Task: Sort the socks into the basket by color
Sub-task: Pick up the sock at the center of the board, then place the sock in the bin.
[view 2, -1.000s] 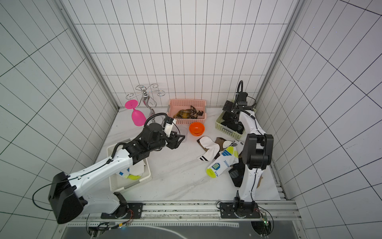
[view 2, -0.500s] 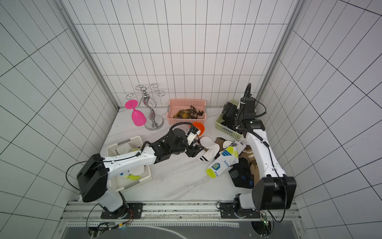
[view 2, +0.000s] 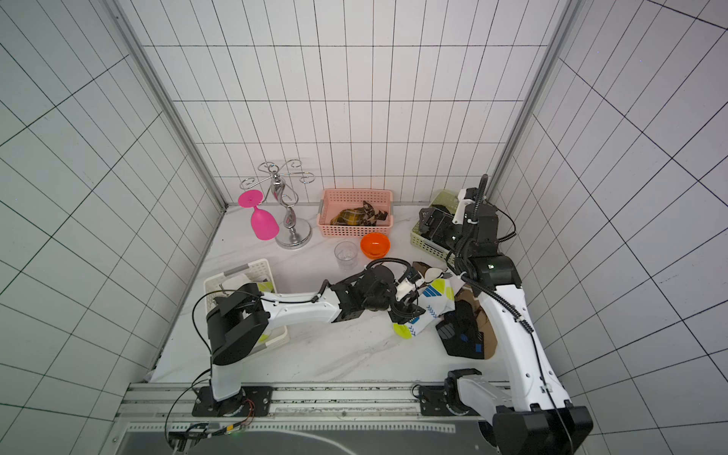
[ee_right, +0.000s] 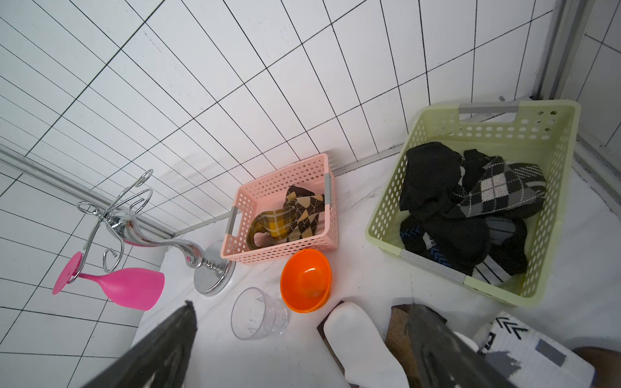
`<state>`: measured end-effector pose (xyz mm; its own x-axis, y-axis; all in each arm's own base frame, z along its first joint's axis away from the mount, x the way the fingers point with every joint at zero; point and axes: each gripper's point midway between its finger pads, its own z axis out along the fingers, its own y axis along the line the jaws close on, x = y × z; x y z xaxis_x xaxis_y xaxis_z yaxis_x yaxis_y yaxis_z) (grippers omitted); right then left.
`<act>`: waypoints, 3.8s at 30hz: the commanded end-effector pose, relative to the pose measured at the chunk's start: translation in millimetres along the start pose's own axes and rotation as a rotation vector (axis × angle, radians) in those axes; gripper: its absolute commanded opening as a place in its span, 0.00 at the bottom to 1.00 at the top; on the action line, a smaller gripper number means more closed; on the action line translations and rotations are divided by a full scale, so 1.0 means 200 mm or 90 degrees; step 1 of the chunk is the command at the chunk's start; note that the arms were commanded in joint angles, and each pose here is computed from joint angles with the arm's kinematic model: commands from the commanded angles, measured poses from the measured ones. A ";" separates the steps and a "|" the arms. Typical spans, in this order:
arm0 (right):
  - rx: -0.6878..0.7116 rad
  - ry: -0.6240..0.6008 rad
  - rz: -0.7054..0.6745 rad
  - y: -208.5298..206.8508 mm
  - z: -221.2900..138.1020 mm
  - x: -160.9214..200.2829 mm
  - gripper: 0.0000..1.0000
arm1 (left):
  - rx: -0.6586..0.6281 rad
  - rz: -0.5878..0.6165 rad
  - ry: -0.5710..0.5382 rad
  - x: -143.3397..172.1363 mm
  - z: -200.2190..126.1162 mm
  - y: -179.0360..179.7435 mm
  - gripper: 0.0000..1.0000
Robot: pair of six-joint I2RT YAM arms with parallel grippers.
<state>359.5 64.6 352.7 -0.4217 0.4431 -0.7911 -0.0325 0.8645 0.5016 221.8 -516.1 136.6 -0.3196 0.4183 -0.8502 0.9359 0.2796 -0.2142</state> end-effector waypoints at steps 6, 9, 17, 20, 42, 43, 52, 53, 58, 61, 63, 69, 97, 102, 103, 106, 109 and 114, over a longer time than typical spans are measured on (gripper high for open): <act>-0.001 0.049 -0.003 -0.02 -0.01 0.14 0.99 | -0.073 0.020 -0.001 0.04 0.12 0.10 0.68; -0.004 0.053 -0.005 -0.02 -0.02 0.15 0.99 | -0.089 0.021 -0.003 0.06 0.14 0.13 0.67; -0.007 0.071 -0.006 -0.03 0.01 0.19 0.99 | -0.086 0.016 0.019 0.12 0.25 0.15 0.62; -0.003 0.068 -0.008 -0.03 0.01 0.19 0.98 | -0.085 0.015 0.021 0.12 0.25 0.14 0.49; 0.011 0.038 -0.026 -0.02 -0.03 0.11 0.97 | -0.093 0.055 -0.079 -0.26 -0.17 0.02 0.00; 0.015 0.035 -0.030 -0.02 -0.03 0.10 0.97 | -0.095 0.057 -0.087 -0.28 -0.21 0.02 0.00; 0.030 0.035 -0.037 -0.05 -0.03 0.10 0.97 | -0.164 0.045 -0.191 -0.57 -0.68 0.00 0.00; 0.031 0.035 -0.036 -0.05 -0.02 0.11 0.97 | -0.175 0.040 -0.200 -0.60 -0.74 0.00 0.00; 0.036 0.048 -0.036 -0.07 0.01 0.14 0.97 | -0.242 0.010 -0.239 -0.66 -1.03 0.03 0.00; 0.040 0.058 -0.037 -0.09 0.03 0.17 0.97 | -0.301 -0.018 -0.260 -0.67 -1.20 0.07 0.00; 0.045 0.061 -0.042 -0.10 0.04 0.18 0.97 | -0.350 -0.043 -0.268 -0.66 -1.32 0.11 0.00; 0.063 0.076 -0.055 -0.14 0.06 0.21 0.97 | -0.503 -0.128 -0.271 -0.54 -1.67 0.24 0.00; 0.084 0.161 -0.079 -0.21 0.26 0.39 0.99 | -0.881 -0.493 -0.191 0.41 -2.55 0.35 0.00; 0.080 0.177 -0.078 -0.23 0.29 0.44 0.99 | -0.883 -0.536 -0.125 0.55 -2.48 0.44 0.00; 0.079 0.178 -0.078 -0.23 0.29 0.45 0.99 | -0.870 -0.545 -0.111 0.57 -2.45 0.47 0.00; 0.078 0.177 -0.080 -0.23 0.28 0.45 0.99 | -0.848 -0.580 -0.080 0.64 -2.40 0.57 0.00; 0.082 0.175 -0.083 -0.24 0.27 0.46 0.99 | -0.825 -0.596 -0.083 0.67 -2.36 0.66 0.00; 0.087 0.175 -0.088 -0.25 0.27 0.47 0.99 | -0.799 -0.633 -0.062 0.75 -2.26 0.79 0.00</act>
<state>377.7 75.4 248.0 -0.6380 0.2746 -0.7194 0.0115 0.9375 0.3478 234.2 -1.7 196.3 -0.6332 -0.3986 -0.6634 -0.4265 0.8950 -0.1307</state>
